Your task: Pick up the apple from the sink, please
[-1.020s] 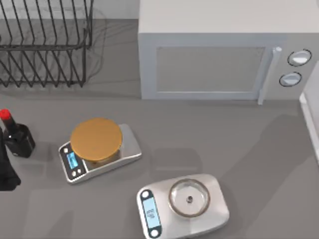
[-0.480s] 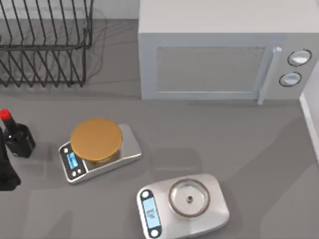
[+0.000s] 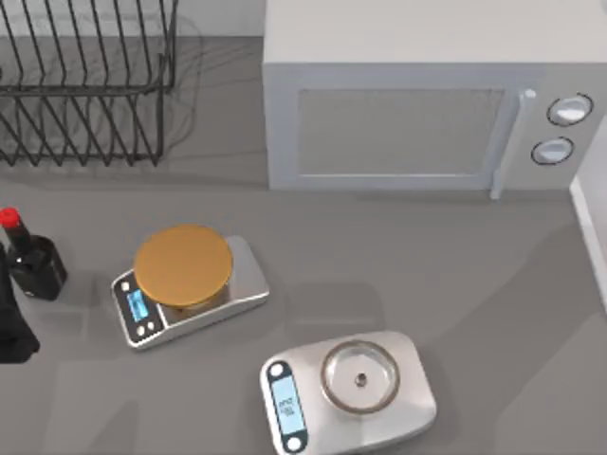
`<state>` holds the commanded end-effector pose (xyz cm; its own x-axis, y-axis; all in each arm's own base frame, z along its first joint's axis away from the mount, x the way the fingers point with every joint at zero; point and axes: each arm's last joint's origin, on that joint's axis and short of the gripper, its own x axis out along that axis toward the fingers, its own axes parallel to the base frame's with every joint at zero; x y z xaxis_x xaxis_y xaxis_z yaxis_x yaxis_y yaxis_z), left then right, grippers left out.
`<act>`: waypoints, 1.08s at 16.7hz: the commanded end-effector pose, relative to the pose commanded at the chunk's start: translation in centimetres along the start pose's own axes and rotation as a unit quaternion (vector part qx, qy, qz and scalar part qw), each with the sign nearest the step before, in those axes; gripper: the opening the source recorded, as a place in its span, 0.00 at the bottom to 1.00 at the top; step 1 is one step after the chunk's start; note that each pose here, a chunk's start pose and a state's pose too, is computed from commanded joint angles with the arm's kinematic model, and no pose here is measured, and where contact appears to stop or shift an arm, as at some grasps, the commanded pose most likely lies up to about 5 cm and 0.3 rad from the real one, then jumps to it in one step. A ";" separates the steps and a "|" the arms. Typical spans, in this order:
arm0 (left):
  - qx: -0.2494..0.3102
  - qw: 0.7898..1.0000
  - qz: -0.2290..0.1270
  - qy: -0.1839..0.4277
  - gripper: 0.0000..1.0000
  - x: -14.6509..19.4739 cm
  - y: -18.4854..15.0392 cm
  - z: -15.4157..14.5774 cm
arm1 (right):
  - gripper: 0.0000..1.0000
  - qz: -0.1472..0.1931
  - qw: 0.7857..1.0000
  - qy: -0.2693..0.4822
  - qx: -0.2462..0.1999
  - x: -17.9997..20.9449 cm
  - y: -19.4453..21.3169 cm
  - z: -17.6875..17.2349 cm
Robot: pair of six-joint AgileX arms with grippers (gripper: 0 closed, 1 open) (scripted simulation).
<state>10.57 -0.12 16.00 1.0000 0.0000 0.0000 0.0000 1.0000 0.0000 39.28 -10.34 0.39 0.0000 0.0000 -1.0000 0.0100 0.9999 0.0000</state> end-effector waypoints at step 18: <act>0.000 1.000 0.000 0.000 1.00 0.0 0.0 0.0 | 0.00 -0.001 1.000 -0.031 0.003 -4.8 -0.3 1.7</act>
<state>10.57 -0.12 16.00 1.0000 0.0000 0.0000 0.0000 1.0000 0.0000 40.95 -10.69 5.22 0.0628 -0.0025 -0.9980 0.0153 0.9999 -0.0015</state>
